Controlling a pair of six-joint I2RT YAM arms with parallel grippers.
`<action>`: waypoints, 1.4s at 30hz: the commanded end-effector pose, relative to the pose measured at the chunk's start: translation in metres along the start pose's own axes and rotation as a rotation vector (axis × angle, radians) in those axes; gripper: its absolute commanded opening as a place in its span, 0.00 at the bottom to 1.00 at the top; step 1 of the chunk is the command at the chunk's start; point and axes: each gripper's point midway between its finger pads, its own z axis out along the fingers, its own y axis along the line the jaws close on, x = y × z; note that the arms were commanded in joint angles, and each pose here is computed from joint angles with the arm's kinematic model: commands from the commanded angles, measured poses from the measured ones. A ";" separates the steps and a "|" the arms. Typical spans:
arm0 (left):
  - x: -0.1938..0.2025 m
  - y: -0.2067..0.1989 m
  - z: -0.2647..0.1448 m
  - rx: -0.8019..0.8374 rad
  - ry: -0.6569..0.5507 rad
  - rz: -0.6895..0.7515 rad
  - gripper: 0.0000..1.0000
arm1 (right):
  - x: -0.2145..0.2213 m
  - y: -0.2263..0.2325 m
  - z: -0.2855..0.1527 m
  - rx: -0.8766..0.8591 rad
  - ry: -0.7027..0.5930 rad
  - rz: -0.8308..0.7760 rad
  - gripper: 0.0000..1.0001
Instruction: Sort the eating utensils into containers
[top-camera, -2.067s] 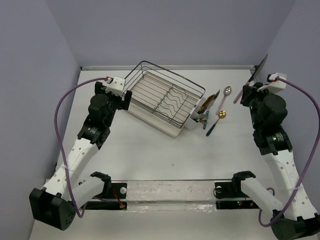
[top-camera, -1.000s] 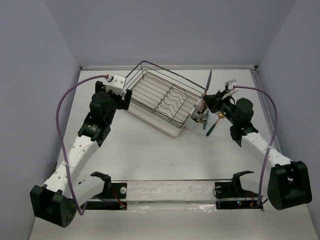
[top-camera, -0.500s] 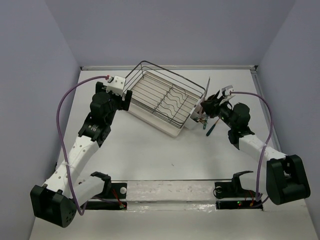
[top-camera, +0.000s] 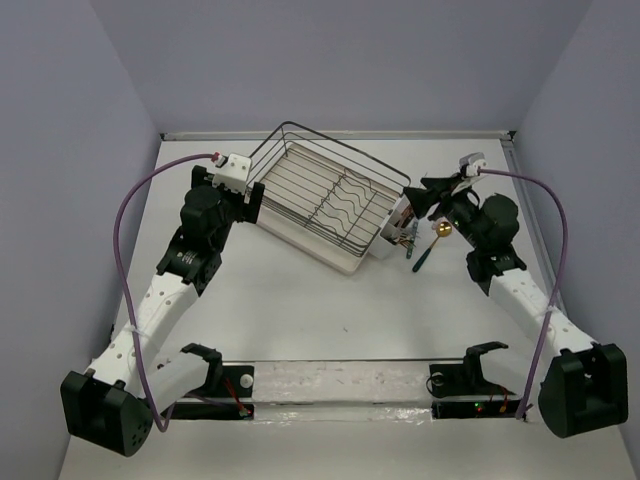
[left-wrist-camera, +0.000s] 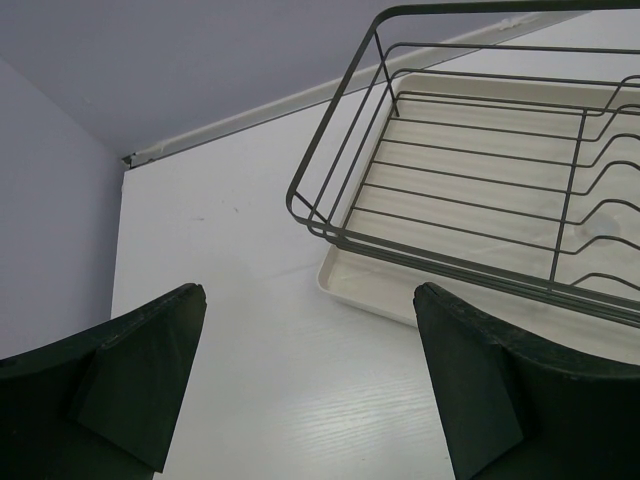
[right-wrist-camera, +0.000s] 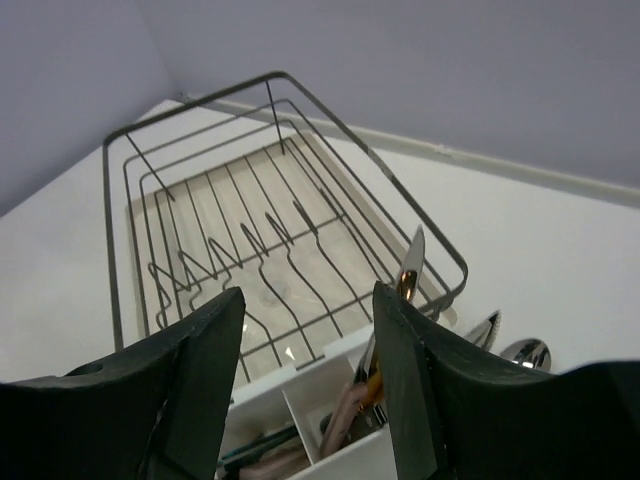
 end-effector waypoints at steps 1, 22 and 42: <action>-0.015 0.005 -0.004 -0.016 -0.067 -0.011 0.99 | -0.108 0.020 0.000 -0.020 -0.172 -0.077 0.63; 0.003 0.005 -0.010 -0.027 -0.042 -0.030 0.99 | -0.047 -0.203 0.001 0.810 0.290 0.432 0.68; 0.017 0.016 -0.006 -0.062 0.001 -0.038 0.99 | 0.165 -0.263 0.014 0.986 0.882 0.430 0.57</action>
